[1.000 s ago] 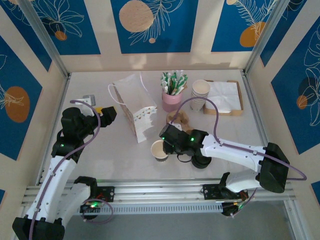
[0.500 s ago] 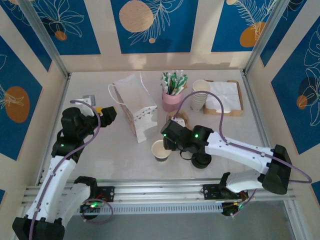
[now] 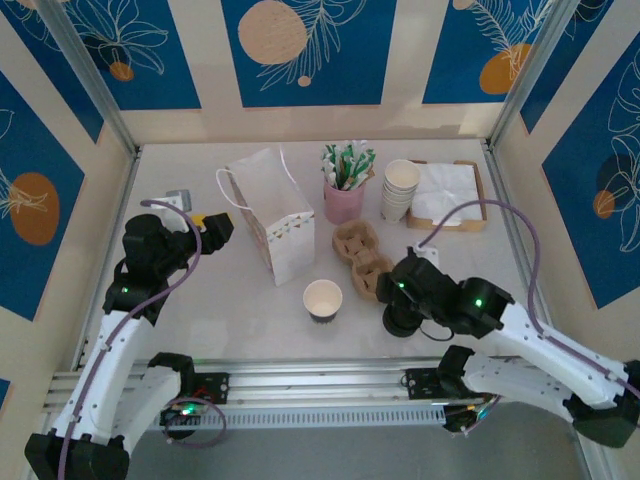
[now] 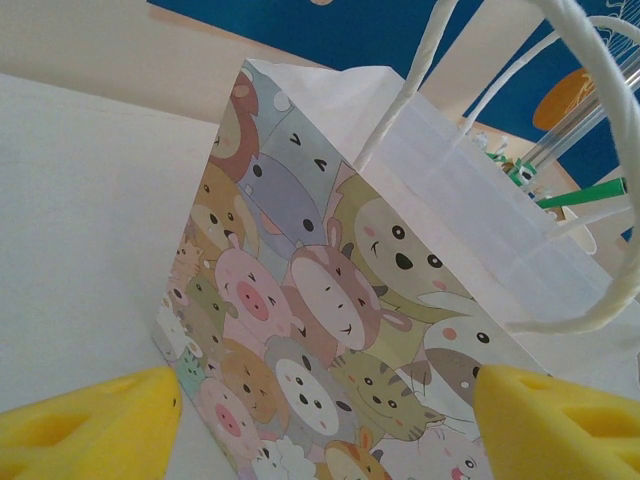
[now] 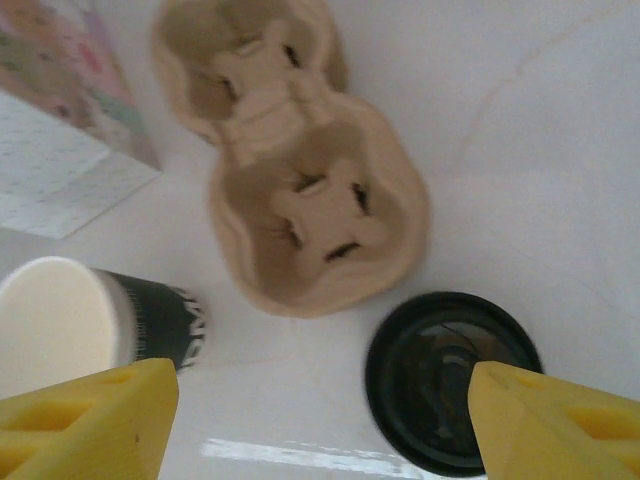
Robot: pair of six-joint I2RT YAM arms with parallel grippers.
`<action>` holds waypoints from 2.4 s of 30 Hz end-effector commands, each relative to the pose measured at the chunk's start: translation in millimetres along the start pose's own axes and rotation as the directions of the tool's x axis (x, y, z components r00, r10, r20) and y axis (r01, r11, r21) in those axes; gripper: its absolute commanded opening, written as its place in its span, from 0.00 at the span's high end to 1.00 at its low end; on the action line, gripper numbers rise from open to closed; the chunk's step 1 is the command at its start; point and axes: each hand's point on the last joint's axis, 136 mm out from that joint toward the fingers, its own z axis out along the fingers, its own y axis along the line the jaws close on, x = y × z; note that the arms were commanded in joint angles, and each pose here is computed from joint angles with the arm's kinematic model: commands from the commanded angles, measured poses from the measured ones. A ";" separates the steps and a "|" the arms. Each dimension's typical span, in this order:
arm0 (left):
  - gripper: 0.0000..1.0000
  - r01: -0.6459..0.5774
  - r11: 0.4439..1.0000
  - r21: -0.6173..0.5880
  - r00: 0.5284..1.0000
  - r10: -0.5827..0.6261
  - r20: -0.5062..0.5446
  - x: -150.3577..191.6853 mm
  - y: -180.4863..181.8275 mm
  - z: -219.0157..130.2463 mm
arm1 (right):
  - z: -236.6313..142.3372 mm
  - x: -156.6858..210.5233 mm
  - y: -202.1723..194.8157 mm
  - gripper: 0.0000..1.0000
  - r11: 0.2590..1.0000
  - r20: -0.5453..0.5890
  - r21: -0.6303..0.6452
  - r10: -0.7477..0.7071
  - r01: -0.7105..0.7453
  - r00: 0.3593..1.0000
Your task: Pack the takeout coffee
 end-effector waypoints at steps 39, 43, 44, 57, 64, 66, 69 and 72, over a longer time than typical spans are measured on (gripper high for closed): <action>0.23 -0.005 1.000 -0.008 1.000 0.005 -0.016 5.2 3.0 3.0 | 60.1 65.9 -48.9 0.18 0.957 -0.261 0.172 0.273 -0.234 0.926; 0.23 -0.005 1.000 -0.008 1.000 0.005 -0.017 5.4 3.1 3.0 | 54.0 60.6 -46.4 0.18 0.959 -0.256 0.166 0.265 -0.228 0.930; 0.23 -0.006 1.000 -0.009 1.000 0.005 -0.016 5.1 3.2 3.1 | 52.6 59.5 -45.9 0.19 0.960 -0.254 0.165 0.264 -0.227 0.930; 0.23 -0.005 1.000 -0.010 1.000 0.004 -0.018 5.6 3.6 3.4 | 59.8 59.1 -48.6 0.18 0.964 -0.254 0.209 0.214 -0.163 0.943; 0.23 -0.005 1.000 -0.013 1.000 0.005 -0.019 6.2 4.5 3.9 | 63.6 57.7 -47.2 0.19 0.964 -0.257 0.226 0.201 -0.143 0.945; 0.23 -0.006 1.000 -0.011 1.000 0.006 -0.020 6.3 4.1 3.9 | 63.2 56.0 -45.0 0.19 0.965 -0.255 0.223 0.193 -0.136 0.948; 0.23 -0.006 1.000 -0.011 1.000 0.006 -0.020 5.9 4.0 4.1 | 62.8 53.9 -42.3 0.20 0.967 -0.249 0.218 0.182 -0.128 0.951; 0.23 -0.006 1.000 -0.012 1.000 0.005 -0.021 6.5 4.4 4.2 | 63.0 53.4 -41.4 0.22 0.968 -0.249 0.221 0.171 -0.116 0.953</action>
